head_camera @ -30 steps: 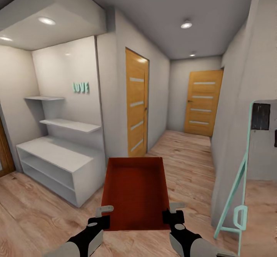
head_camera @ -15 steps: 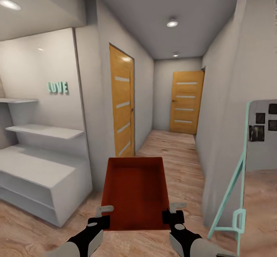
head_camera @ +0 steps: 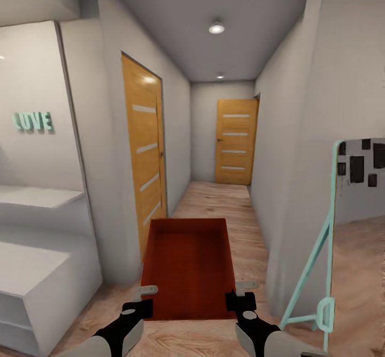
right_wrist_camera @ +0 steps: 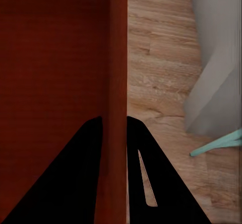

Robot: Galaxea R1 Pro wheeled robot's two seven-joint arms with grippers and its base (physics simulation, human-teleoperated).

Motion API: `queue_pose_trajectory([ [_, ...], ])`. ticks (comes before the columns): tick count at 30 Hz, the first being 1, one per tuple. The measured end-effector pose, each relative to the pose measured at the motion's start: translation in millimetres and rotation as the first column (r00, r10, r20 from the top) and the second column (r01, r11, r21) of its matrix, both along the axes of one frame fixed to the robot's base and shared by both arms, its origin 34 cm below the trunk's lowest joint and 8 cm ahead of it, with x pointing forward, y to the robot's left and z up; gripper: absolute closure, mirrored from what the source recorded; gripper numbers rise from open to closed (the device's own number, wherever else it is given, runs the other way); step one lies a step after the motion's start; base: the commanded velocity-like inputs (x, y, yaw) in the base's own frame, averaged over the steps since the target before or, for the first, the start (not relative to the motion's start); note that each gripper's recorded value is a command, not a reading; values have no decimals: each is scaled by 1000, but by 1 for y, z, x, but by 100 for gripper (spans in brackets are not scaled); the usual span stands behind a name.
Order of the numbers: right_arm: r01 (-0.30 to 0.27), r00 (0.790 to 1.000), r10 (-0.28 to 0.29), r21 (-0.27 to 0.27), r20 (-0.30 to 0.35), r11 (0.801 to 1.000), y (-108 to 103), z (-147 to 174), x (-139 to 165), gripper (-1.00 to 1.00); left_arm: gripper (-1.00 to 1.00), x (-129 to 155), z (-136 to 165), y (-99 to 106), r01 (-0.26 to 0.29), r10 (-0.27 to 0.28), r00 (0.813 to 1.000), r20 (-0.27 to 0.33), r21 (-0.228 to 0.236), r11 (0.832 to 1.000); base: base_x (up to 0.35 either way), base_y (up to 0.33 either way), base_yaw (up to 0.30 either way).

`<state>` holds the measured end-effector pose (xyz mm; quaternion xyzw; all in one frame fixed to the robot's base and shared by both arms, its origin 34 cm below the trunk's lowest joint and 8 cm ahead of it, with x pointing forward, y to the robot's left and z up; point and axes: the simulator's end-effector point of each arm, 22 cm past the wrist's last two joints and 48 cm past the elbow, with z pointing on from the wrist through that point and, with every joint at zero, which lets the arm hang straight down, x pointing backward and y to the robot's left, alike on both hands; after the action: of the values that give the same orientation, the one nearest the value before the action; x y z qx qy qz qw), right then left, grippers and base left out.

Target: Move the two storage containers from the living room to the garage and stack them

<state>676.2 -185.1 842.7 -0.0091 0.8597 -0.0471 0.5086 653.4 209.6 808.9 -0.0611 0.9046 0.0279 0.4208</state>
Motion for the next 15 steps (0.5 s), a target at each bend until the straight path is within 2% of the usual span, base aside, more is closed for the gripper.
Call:
queue_pose_trajectory([
  [7,0,1000,0,0,0,1000,0,0,0,100,100,0,0,0,0,0,1000,0,1,1000,321,89,-258],
  [15,-1,1000,1,0,0,1000,1,0,0,100,100,0,0,1,-1,1,1000,1,0,1000,321,88,-36],
])
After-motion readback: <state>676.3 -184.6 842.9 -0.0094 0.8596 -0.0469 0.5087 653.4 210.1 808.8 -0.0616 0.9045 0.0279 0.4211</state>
